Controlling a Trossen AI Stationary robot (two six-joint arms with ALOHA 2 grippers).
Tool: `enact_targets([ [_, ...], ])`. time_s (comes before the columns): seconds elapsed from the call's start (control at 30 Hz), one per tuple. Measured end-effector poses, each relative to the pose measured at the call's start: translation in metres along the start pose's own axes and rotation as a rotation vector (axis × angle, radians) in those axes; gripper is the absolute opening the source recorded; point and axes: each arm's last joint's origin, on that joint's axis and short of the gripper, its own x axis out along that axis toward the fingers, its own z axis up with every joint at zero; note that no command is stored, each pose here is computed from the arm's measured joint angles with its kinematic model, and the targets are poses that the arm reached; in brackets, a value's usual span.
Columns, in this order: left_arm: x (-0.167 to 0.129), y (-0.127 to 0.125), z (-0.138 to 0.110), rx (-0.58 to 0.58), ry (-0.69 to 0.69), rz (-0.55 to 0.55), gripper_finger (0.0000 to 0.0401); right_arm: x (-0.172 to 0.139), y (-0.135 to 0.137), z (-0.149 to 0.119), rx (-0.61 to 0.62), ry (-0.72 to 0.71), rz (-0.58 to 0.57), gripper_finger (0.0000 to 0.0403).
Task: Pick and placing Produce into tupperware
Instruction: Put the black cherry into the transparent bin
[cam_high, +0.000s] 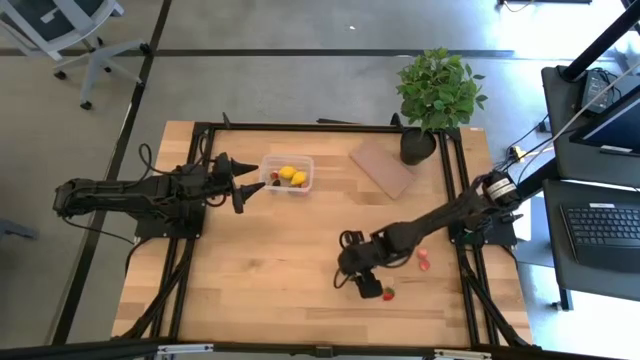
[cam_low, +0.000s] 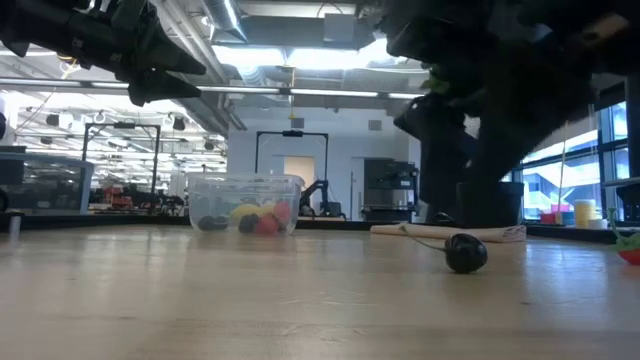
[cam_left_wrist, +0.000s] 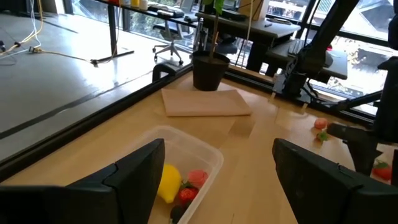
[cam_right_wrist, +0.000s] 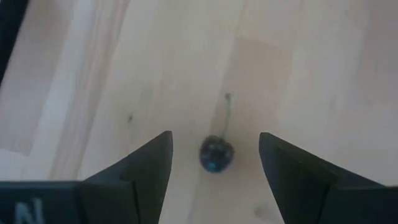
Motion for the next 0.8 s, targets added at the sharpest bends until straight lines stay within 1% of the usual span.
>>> enact_targets([
  [0.13, 0.000, 0.000, 0.000, 0.000, 0.000, 0.000, 0.0291, 0.008, 0.007, -0.009, -0.018, -0.034, 0.004, 0.0241],
  [0.23, 0.000, 0.000, 0.000, -0.003, 0.000, 0.000, 0.0291, 0.012, 0.007, -0.014, 0.002, -0.052, -0.038, 0.0241],
  [0.3, 0.000, 0.000, 0.000, -0.004, 0.000, 0.000, 0.0291, 0.013, 0.006, -0.016, 0.011, -0.050, -0.058, 0.0241],
  [0.43, 0.000, 0.000, 0.000, -0.005, 0.000, 0.000, 0.0291, 0.017, 0.005, -0.020, 0.018, -0.035, -0.062, 0.0241],
  [0.6, 0.000, 0.000, 0.000, -0.005, 0.000, 0.000, 0.0291, 0.033, 0.004, -0.027, 0.027, 0.013, -0.070, 0.0241],
  [0.8, 0.000, 0.000, 0.000, -0.005, 0.001, 0.000, 0.0291, 0.041, 0.004, -0.026, 0.025, 0.014, -0.074, 0.0240],
])
